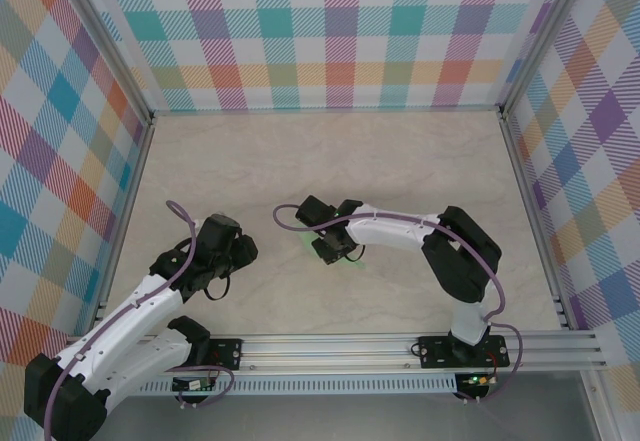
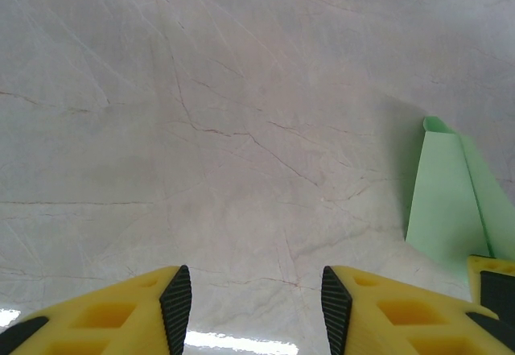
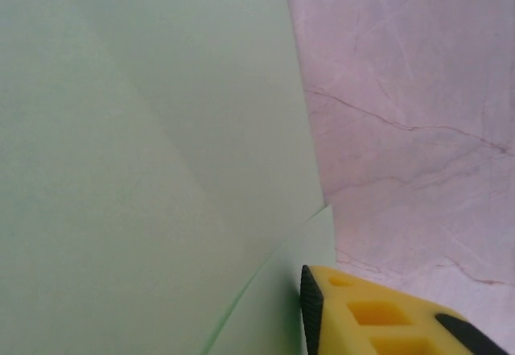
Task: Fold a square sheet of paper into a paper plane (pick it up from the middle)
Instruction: Fold the wing for the fifth time at the center of the table.
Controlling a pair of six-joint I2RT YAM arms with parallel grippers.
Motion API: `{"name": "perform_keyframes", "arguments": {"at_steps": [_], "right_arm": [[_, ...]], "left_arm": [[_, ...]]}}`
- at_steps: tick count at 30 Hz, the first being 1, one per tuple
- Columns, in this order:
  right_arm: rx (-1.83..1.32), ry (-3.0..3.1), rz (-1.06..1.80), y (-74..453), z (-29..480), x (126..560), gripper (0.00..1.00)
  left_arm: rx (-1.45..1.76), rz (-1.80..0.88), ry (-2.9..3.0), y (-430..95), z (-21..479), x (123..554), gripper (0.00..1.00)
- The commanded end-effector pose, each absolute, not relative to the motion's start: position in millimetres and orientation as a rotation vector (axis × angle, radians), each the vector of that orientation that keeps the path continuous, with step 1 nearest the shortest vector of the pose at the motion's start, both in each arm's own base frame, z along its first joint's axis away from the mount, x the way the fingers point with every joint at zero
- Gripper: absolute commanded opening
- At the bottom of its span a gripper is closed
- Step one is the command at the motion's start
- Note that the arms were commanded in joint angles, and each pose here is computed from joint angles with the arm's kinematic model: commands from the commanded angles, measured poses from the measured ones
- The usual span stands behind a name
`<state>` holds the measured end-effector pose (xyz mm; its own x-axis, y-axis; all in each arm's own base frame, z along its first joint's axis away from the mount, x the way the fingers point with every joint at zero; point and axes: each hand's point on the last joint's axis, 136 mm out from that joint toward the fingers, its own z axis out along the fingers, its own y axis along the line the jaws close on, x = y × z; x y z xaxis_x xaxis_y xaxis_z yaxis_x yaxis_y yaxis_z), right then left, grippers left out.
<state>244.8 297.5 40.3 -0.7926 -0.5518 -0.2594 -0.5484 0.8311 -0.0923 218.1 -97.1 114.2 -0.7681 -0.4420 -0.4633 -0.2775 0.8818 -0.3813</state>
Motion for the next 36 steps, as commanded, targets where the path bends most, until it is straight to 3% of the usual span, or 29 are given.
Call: {"name": "perform_keyframes", "arguments": {"at_steps": [1,5,9,16,24,26,30,33,36], "right_arm": [[-0.755,2.697,-0.07,285.6,59.0,248.3,0.27],[-0.69,2.688,-0.122,278.2,68.8,252.9,0.14],[-0.621,2.689,-0.214,267.8,75.0,257.9,0.12],[-0.488,2.752,-0.615,241.5,73.3,256.9,0.11],[-0.499,2.841,-0.637,282.5,47.1,236.5,0.16],[-0.527,2.894,-0.557,301.5,37.7,228.3,0.21],[-0.578,2.996,-0.161,348.0,33.8,209.5,0.42],[-0.57,2.96,0.135,370.6,60.3,204.5,0.68],[-0.568,2.879,0.315,375.2,93.7,203.9,0.76]], "left_arm": [[-0.552,-0.363,2.507,-89.4,108.6,212.9,0.49],[-0.55,-0.365,2.505,-89.9,108.8,213.5,0.49],[-0.547,-0.362,2.505,-89.6,108.9,213.6,0.49],[-0.567,-0.343,2.481,-84.4,111.4,213.8,0.5],[-0.591,-0.304,2.431,-73.2,120.0,213.0,0.5],[-0.596,-0.3,2.425,-71.7,120.7,212.5,0.5],[-0.602,-0.302,2.415,-70.1,121.9,211.4,0.5],[-0.602,-0.305,2.416,-69.7,121.9,210.6,0.51],[-0.582,-0.352,2.433,-78.3,119.8,212.0,0.53]]}}
